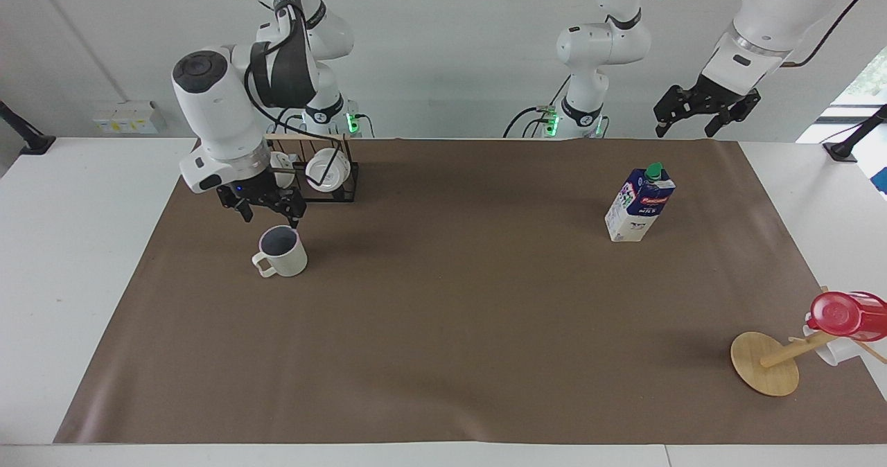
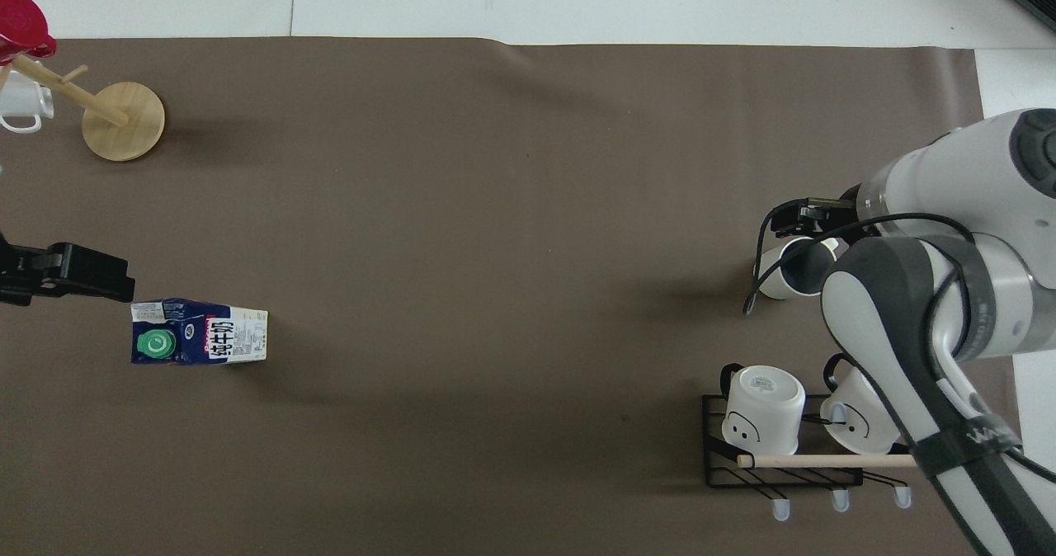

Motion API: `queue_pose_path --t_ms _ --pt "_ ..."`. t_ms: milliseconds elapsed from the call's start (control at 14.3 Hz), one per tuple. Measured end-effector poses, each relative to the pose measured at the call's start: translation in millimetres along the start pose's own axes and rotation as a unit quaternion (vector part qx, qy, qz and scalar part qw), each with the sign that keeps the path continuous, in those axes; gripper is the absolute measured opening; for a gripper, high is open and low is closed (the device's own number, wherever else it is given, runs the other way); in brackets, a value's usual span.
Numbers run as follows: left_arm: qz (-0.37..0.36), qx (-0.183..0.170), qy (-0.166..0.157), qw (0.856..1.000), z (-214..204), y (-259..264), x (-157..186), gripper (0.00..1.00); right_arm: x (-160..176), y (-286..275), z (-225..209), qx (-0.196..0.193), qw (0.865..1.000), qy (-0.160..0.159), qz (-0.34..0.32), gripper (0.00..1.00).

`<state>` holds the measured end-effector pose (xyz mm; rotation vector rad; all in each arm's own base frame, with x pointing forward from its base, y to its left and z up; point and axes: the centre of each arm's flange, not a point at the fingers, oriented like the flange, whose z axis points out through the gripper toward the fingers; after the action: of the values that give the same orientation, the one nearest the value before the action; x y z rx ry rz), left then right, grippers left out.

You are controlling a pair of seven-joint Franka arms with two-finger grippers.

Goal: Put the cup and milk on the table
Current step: 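Reach the right gripper down to the black-and-white mug's handle, then grasp the mug with the right gripper while the left gripper grasps the milk carton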

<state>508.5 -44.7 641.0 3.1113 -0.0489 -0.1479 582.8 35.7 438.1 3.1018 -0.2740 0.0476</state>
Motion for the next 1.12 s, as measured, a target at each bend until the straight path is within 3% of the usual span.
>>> queue_pose_path --t_ms 630,840,1119 --pt "0.004 0.001 0.0 1.0 -0.1 3.6 -2.7 1.0 -3.9 -4.1 71.3 -0.006 1.0 -0.018 0.025 1.0" --pt "0.003 0.003 -0.005 1.0 9.4 3.8 -14.5 1.0 -4.0 -5.0 82.2 -0.007 0.999 -0.027 0.033 1.0" --pt "0.0 0.008 0.015 1.0 35.4 3.5 -38.5 1.0 -6.7 -4.9 89.4 -0.007 0.999 -0.03 0.026 1.0"
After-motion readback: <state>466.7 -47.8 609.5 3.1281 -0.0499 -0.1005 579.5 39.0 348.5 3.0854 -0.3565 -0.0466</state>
